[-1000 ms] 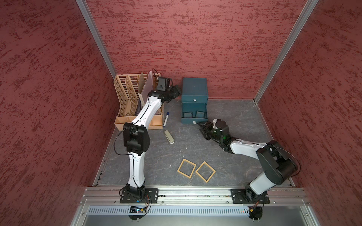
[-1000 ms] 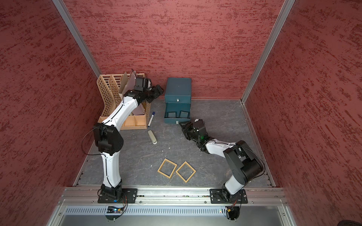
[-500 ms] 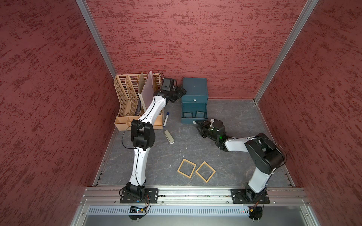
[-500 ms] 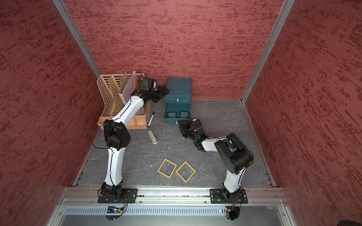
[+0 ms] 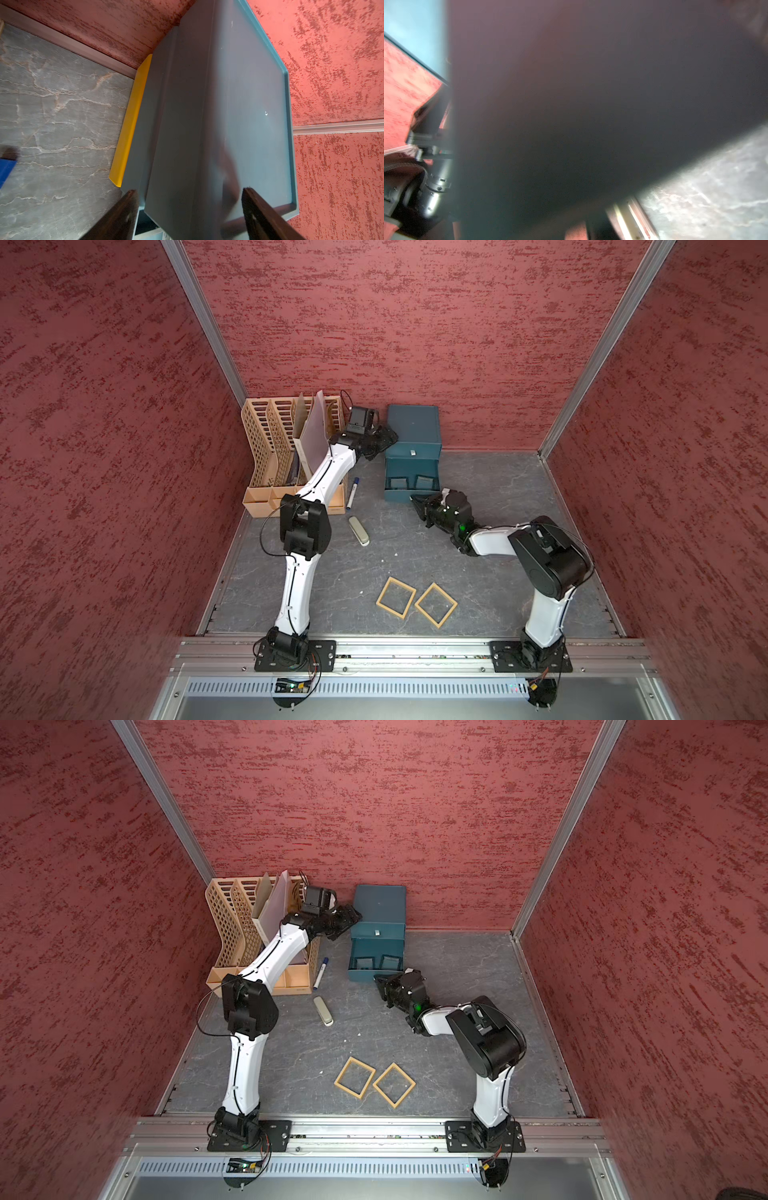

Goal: Place the brooch boxes into the drawer by color
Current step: Close the drawer in the storage box.

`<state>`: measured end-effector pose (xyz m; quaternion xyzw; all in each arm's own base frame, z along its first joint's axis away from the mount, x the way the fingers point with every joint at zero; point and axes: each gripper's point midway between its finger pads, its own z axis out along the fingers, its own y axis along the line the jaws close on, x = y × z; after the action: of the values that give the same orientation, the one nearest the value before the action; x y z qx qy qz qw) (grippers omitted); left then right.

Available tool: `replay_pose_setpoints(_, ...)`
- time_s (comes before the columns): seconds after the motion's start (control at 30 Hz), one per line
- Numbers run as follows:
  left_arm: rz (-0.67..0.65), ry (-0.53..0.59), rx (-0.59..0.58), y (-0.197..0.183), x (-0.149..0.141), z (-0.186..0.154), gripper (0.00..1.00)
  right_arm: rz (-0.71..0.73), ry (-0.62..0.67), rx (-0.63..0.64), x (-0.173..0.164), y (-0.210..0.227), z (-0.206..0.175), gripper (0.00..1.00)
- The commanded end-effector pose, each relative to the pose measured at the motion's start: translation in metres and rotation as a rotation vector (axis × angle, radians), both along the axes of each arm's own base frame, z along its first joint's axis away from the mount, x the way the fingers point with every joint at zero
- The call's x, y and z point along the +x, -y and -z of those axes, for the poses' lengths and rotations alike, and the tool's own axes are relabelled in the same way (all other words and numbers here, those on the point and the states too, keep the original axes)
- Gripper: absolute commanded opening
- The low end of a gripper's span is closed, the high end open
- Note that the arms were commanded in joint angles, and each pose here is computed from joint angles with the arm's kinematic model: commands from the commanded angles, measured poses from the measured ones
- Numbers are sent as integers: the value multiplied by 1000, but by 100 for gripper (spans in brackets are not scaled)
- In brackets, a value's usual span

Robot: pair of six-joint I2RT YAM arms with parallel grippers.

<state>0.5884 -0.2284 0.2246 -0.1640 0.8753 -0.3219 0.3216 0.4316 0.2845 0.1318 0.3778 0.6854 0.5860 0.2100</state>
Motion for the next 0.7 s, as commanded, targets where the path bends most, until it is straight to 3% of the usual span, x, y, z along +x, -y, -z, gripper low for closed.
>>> replay_pose_setpoints(0.0,-4,-5,12,0,-1,2,82,29,40,16,10,-1,-11,8)
replay_pose_setpoints(0.07,-4,-6,12,0,-1,2,82,35,43,16,11,0,-12,0)
replay_pose_setpoints(0.27,-6,-14,17,0,-3,2,82,47,64,18,24,-3,-21,0)
replay_pose_setpoints(0.67,-6,-25,18,1,-8,5,81,86,74,30,82,-6,-22,0)
